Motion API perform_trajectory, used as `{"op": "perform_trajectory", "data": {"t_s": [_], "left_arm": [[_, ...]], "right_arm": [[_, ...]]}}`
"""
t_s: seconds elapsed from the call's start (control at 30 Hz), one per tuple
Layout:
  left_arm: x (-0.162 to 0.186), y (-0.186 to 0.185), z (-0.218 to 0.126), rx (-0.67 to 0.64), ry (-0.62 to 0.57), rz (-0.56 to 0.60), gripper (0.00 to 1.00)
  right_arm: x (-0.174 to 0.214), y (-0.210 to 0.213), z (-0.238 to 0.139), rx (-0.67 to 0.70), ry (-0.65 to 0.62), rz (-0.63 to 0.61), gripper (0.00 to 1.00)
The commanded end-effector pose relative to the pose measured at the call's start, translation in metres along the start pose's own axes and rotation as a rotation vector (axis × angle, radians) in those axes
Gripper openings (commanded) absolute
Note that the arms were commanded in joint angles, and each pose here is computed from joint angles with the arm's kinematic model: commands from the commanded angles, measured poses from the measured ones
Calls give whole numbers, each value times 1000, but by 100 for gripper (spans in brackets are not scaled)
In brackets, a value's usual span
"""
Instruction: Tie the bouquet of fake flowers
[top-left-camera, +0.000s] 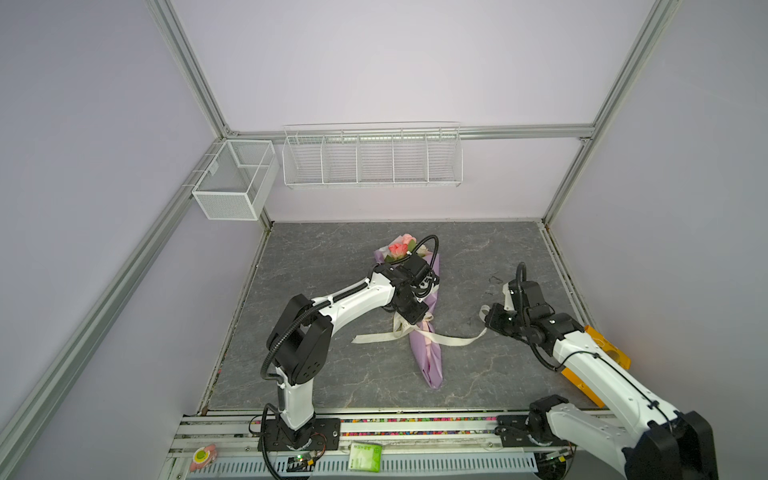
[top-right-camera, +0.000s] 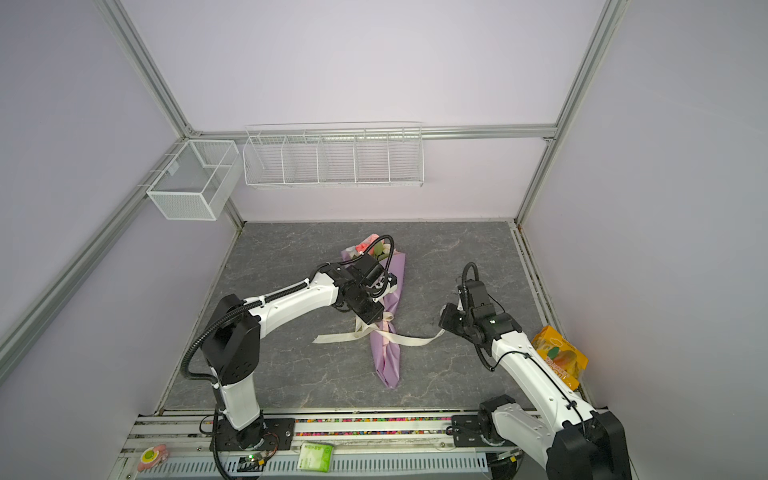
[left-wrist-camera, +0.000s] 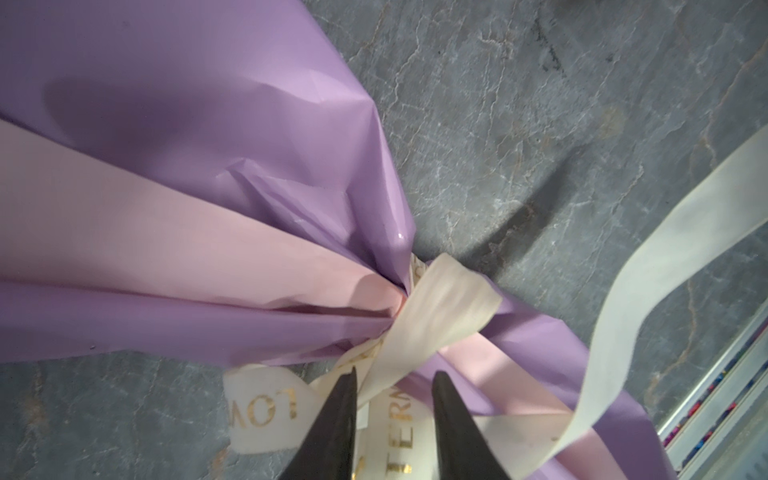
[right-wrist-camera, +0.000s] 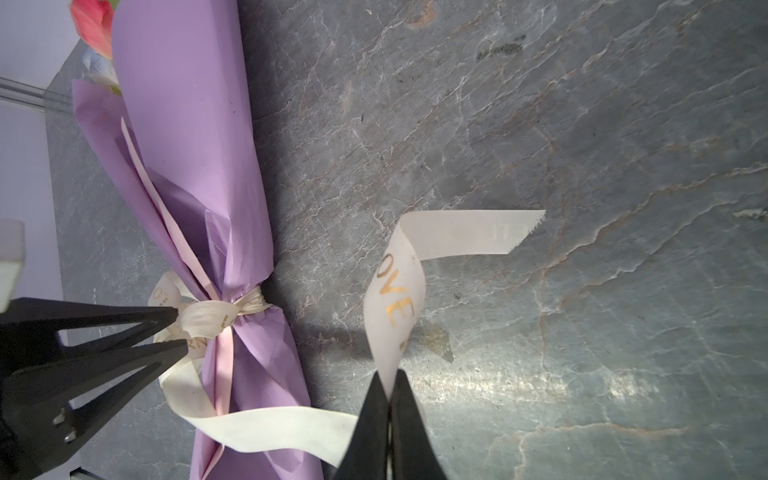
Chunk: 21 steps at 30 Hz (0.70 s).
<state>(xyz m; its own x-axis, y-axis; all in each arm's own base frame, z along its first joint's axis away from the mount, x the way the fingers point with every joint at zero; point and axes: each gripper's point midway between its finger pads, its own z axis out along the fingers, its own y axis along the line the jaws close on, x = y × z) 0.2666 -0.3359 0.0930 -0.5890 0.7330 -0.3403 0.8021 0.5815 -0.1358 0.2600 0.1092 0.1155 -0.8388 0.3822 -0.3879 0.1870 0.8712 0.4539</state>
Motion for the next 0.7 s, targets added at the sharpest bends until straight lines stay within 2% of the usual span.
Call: {"op": "perform_trajectory", "data": {"t_s": [0.0, 0.13, 0.37, 0.67], "left_arm": [[-3, -5, -3, 12, 6, 31, 20], [-5, -7, -8, 19, -16, 37, 7], [-1, -6, -7, 16, -16, 37, 0], [-8, -1, -2, -7, -23, 43, 30]], "right_arm": [[-3, 3, -3, -16, -13, -5, 9], [-3, 3, -3, -11, -11, -1, 10], [-4, 4, -3, -12, -12, 1, 11], [-4, 5, -1, -15, -7, 3, 11]]}}
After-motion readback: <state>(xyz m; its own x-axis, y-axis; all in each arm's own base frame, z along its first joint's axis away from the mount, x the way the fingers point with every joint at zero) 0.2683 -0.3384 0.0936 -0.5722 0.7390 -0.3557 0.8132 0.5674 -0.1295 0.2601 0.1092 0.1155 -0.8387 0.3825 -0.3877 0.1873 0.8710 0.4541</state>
